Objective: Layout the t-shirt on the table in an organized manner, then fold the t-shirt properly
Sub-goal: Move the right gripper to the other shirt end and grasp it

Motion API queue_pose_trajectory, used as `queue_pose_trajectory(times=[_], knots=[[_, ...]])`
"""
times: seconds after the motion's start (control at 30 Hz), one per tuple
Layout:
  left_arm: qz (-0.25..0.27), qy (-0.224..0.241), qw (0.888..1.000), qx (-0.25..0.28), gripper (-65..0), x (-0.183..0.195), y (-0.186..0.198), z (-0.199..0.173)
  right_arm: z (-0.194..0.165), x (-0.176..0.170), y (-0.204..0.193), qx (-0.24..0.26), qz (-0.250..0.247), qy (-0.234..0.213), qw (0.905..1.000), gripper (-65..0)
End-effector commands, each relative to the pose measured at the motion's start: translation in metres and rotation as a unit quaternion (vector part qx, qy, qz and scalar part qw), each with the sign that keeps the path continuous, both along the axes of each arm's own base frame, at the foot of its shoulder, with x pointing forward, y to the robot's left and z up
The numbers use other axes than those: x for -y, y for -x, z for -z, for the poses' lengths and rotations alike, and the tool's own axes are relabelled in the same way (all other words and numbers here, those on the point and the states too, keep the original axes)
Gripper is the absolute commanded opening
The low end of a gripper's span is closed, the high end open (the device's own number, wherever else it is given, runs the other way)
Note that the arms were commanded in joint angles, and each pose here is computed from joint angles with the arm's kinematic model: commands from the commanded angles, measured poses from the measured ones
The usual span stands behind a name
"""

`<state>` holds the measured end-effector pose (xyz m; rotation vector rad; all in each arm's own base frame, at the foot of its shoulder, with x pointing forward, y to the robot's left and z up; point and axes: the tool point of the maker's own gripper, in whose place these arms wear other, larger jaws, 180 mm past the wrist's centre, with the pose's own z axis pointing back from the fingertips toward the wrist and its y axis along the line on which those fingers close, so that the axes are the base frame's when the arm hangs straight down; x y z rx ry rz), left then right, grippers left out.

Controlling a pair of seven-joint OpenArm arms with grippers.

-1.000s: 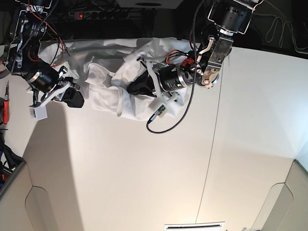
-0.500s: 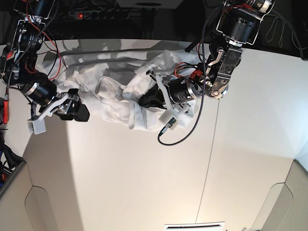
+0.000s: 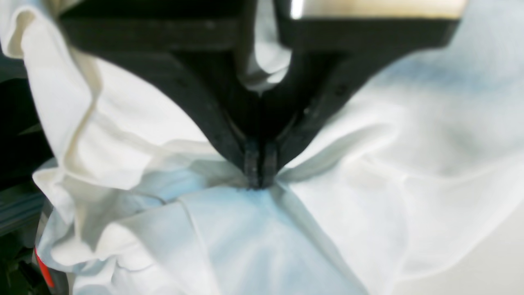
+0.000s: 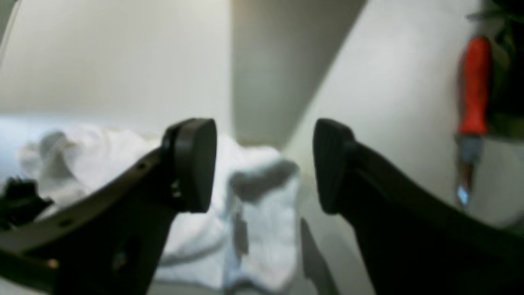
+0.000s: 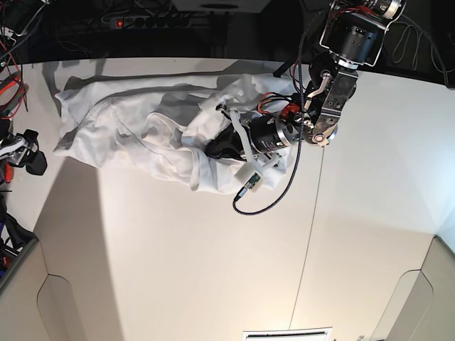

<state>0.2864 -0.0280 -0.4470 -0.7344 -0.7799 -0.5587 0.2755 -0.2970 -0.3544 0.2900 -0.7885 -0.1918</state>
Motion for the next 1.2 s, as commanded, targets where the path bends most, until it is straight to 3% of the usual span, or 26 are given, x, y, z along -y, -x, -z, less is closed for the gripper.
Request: queue_pose_trajectory(times=[0.0,0.37,0.47,0.53,0.67,0.83,1.17], knots=[[-0.004,-0.002,1.0,0.012,-65.0,-0.001,-0.01,-0.007,-0.006,0.005,0.0,0.011,-0.002,0.002,0.9999,-27.7],[-0.004,-0.002,1.0,0.012,-65.0,-0.001,-0.01,-0.007,0.074,-0.008,0.034,-0.062,0.035,-0.114,0.991,-27.7],[-0.004,-0.002,1.0,0.012,-65.0,-0.001,-0.01,-0.007,0.089,-0.024,0.039,-0.089,0.009,-0.114,0.9894,-26.2],[-0.004,-0.002,1.0,0.012,-65.0,-0.001,-0.01,-0.007,0.096,-0.035,0.042,-0.108,-0.015,-0.102,0.9888,-20.2],[-0.004,-0.002,1.0,0.012,-65.0,-0.001,-0.01,-0.007,0.105,-0.048,0.039,-0.115,-0.04,-0.077,0.9896,-20.4],[-0.004,-0.002,1.0,0.012,-65.0,-0.001,-0.01,-0.007,0.107,-0.054,0.039,-0.116,-0.049,-0.076,0.9891,-20.4],[-0.004,-0.002,1.0,0.012,-65.0,-0.001,-0.01,-0.007,0.097,-0.072,0.039,-0.113,-0.058,-0.141,0.9818,-20.5]])
